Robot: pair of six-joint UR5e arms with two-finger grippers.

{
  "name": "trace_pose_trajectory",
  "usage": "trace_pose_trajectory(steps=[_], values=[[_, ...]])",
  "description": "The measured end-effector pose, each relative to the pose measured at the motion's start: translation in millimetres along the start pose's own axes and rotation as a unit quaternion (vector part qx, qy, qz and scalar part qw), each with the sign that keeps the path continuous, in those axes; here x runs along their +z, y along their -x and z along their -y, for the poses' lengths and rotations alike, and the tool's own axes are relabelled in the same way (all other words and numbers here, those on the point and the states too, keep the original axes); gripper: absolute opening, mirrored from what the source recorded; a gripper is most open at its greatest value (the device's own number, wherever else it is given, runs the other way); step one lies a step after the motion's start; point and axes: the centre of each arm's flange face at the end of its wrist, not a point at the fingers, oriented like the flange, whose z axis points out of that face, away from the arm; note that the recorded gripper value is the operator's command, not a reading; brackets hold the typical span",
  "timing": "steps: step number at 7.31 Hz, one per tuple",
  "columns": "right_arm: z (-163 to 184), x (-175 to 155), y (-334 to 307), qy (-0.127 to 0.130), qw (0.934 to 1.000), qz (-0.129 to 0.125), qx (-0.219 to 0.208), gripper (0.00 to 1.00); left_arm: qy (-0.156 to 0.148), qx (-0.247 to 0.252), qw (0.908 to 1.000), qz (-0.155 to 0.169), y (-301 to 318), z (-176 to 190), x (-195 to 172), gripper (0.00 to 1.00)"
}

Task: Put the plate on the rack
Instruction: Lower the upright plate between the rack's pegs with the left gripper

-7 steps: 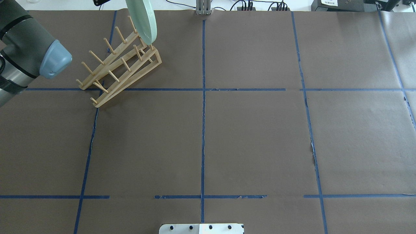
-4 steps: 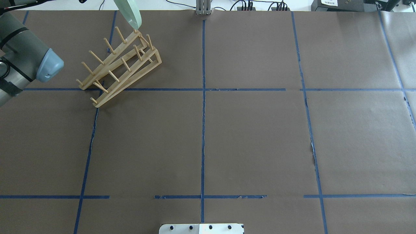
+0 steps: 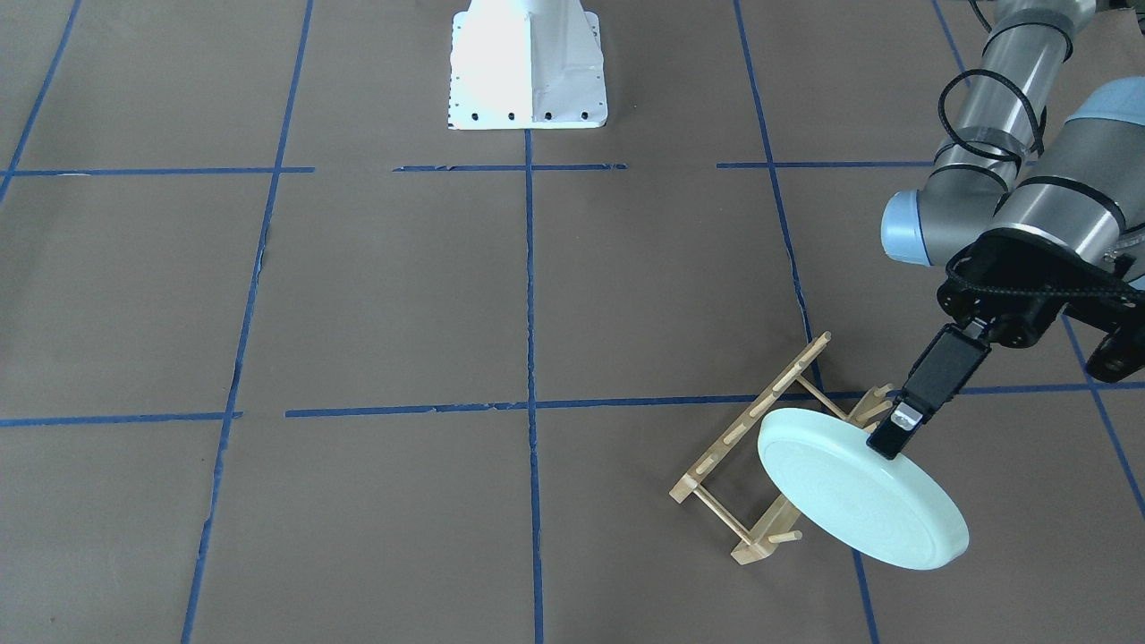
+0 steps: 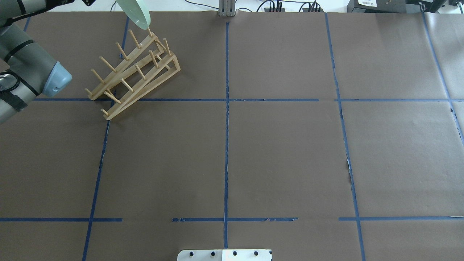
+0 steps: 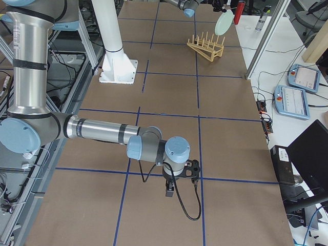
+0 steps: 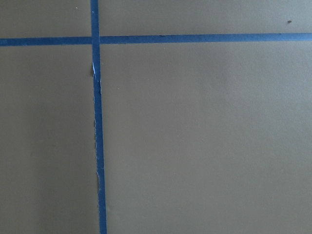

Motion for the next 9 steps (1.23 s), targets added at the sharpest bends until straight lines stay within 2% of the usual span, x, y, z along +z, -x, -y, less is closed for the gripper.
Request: trace_pose_trajectory(steps=[6, 9], values=[[0.0, 0.1, 0.1, 0.0, 1.0, 0.0, 0.0, 1.0, -0.001, -0.007, 1.0, -0.005, 17.4, -28.1, 12.2, 0.0], [0.0, -0.1, 0.1, 0.0, 1.0, 0.0, 0.0, 1.0, 0.001, -0.008, 0.9999, 0.011, 40.6, -32.0, 6.1, 0.0]])
